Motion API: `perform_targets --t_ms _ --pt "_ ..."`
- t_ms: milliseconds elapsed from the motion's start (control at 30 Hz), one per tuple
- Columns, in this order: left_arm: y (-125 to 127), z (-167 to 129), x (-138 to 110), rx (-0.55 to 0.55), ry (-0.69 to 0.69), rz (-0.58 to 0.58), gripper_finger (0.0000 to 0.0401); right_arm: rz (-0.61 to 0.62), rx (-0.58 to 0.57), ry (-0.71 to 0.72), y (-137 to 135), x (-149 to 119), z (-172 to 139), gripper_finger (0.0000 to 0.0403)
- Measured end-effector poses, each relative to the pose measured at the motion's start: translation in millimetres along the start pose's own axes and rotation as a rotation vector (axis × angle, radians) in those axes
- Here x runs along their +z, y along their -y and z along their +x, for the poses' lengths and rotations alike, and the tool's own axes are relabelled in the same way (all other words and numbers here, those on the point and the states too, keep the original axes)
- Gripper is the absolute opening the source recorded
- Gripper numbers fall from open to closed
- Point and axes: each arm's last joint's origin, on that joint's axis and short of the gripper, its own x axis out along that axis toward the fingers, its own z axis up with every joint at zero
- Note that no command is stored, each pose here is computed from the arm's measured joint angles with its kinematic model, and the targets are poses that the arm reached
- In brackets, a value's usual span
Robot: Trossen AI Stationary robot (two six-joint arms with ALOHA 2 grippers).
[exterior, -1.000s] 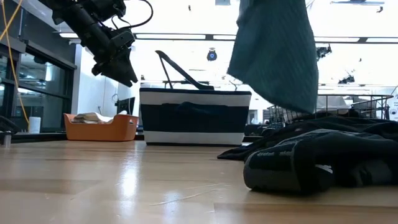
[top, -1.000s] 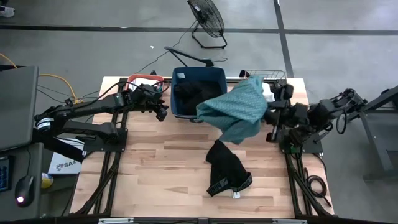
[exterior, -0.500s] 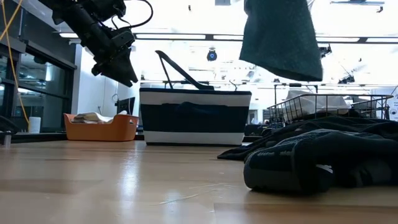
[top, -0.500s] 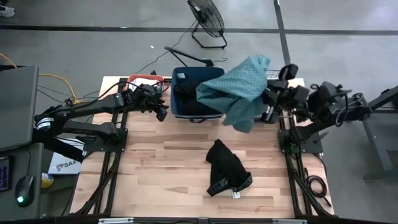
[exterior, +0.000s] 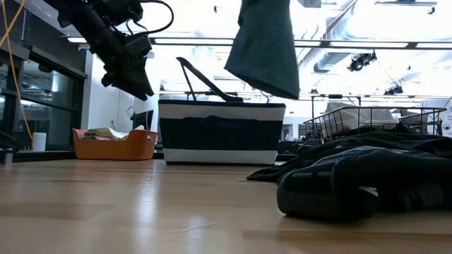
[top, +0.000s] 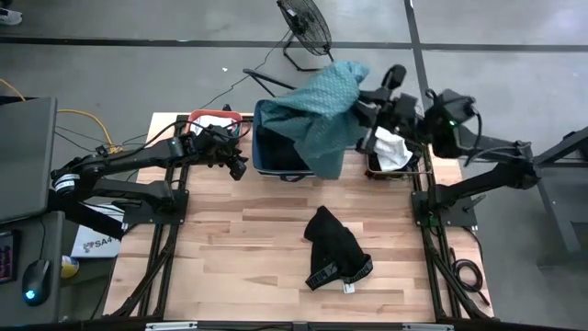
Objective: Pick & Place Cloths
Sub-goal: Put the blue shirt into the blue bin
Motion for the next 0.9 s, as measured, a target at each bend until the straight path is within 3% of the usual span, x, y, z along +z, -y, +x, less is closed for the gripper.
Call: perform_targets --t_ms 300,500,900 --pt "-0.1 0.0 0.0 0.0 0.0 0.0 0.0179 0.049 0.051 0.009 37.0 -23.0 43.1 0.0029" --pt "0.0 0.0 0.0 0.0 0.0 0.0 0.0179 0.049 0.05 -0.017 57.4 -59.2 67.6 0.0029" --pt "0.0 0.0 0.0 0.0 0.0 0.0 0.0179 0.088 0.143 0.111 80.3 -118.1 100.7 0.0029"
